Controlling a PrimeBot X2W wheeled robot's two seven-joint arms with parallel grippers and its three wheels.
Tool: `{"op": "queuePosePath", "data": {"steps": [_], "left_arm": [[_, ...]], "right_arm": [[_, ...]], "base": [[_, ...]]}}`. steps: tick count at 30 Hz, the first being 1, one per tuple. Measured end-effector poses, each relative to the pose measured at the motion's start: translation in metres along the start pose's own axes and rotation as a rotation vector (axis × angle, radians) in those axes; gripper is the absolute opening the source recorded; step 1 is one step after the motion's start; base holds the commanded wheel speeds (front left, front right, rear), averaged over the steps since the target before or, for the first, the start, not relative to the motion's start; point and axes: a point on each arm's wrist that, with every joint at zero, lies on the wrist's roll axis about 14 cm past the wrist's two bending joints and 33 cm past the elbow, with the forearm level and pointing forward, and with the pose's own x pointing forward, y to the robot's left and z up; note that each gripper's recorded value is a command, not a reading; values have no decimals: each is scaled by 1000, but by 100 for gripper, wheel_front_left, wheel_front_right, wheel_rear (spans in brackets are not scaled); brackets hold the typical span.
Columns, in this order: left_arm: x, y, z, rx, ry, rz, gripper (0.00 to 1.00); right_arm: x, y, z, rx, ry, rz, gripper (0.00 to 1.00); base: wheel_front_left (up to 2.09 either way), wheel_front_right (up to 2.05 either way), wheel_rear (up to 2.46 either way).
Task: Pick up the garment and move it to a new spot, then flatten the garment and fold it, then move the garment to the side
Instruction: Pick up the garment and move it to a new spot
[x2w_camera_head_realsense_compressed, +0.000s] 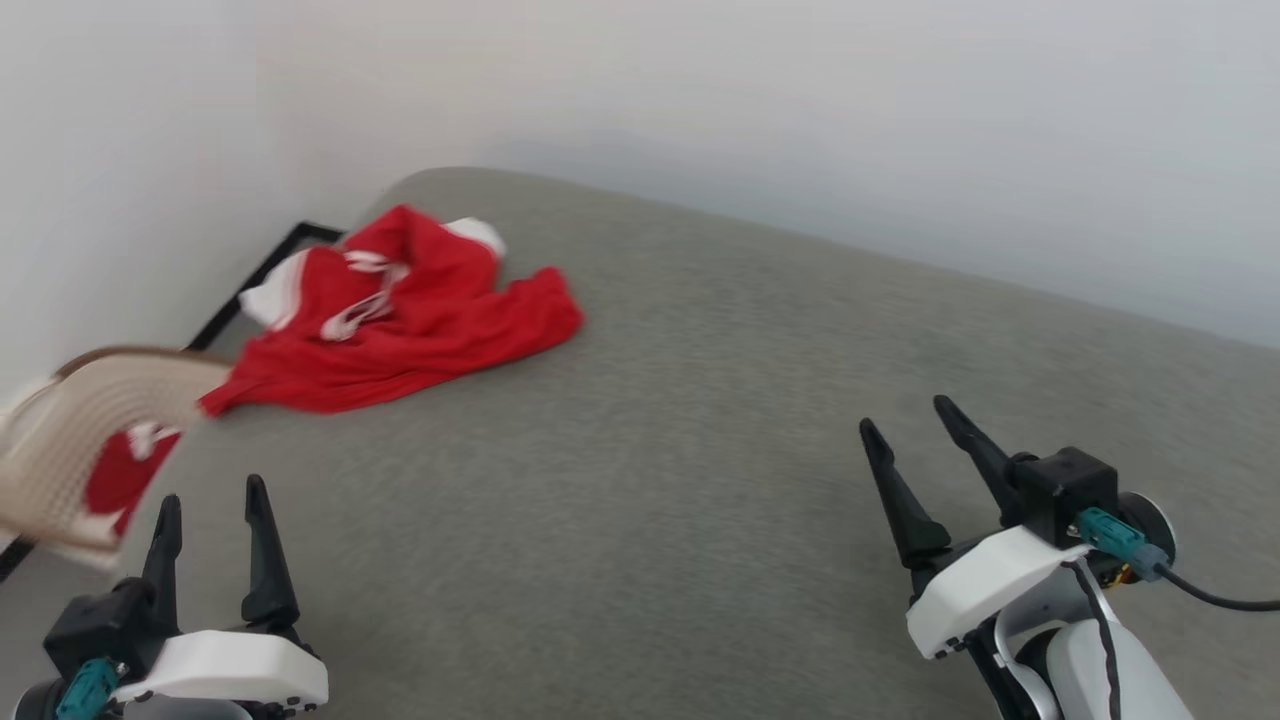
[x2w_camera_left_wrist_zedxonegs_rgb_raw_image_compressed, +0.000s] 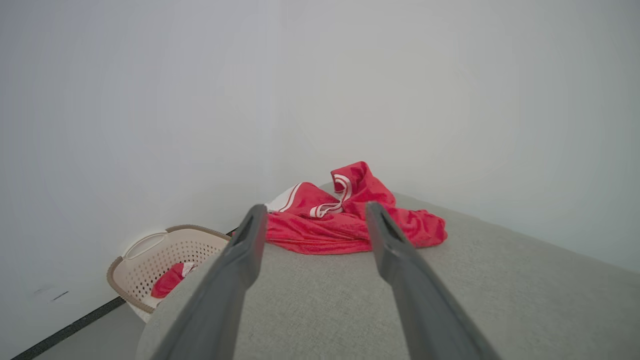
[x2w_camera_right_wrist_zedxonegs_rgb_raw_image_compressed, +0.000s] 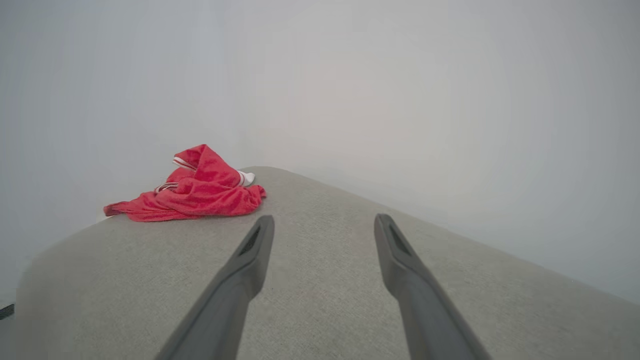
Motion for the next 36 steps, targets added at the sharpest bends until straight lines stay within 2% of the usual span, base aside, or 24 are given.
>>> {"op": "queuePosePath", "data": {"steps": [9, 15, 23, 36], "left_arm": [[-27, 48, 10, -12, -12, 147, 100], [-20, 49, 10, -27, -6, 180, 100], [29, 30, 20, -37, -18, 96, 100], [136, -13, 20, 28, 13, -56, 100]], "right_arm": [[29, 47, -1, 8, 5, 152, 100], [42, 45, -7, 7, 19, 173, 100], [51, 28, -9, 2, 21, 149, 100], [60, -21, -4, -26, 8, 74, 100]], "base": [[0, 0, 0], [0, 0, 0], [0, 0, 0], [0, 0, 0]]}}
